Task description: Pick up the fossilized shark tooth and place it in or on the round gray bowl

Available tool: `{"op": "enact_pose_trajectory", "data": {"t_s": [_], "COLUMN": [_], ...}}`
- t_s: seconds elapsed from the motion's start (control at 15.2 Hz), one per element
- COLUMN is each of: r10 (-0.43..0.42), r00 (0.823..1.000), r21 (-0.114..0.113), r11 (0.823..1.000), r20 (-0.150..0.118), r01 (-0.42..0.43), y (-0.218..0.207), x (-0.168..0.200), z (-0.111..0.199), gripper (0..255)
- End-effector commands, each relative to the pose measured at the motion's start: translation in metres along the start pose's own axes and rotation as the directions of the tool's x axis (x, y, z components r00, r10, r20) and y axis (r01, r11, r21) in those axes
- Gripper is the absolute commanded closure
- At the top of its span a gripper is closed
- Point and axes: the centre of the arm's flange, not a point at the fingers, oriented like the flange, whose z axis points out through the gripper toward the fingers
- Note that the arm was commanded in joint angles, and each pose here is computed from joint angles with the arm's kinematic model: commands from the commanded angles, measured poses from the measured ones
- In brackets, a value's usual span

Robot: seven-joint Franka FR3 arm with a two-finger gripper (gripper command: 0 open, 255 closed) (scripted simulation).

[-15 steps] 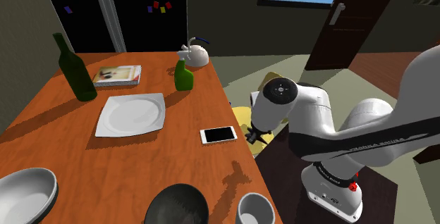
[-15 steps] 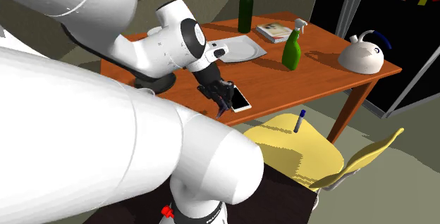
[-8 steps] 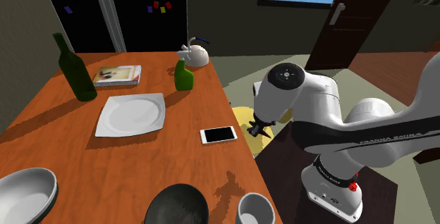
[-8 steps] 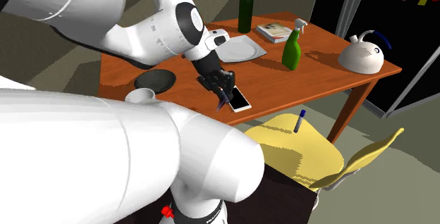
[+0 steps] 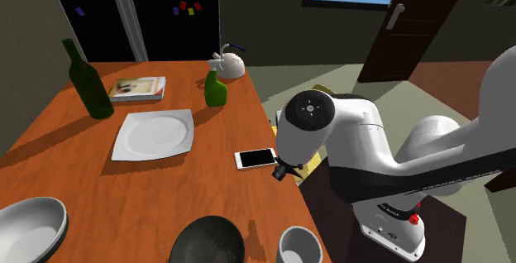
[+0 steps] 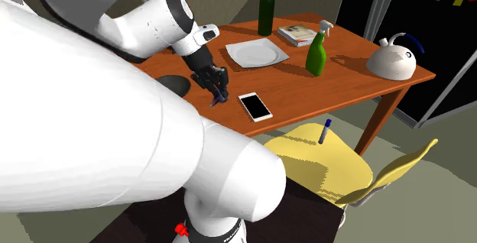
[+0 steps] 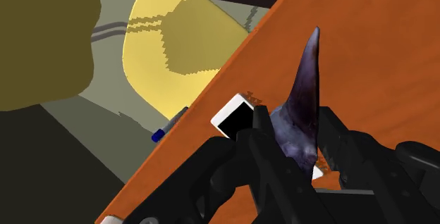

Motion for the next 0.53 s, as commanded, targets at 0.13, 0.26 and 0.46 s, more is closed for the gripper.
{"op": "enact_pose_trajectory", "data": {"t_s": [0.13, 0.26, 0.46], "r10": [0.001, 0.001, 0.001], "r00": [1.0, 1.0, 1.0], "r21": [0.002, 0.002, 0.002], "r11": [1.0, 1.0, 1.0], "r20": [0.001, 0.001, 0.001], "r01": [-0.001, -0.001, -0.001], "y": [-0.051, -0.076, -0.113], "x": [0.004, 0.007, 0.011], "z": [-0.018, -0.027, -0.04], "gripper": [255, 255, 255]}}
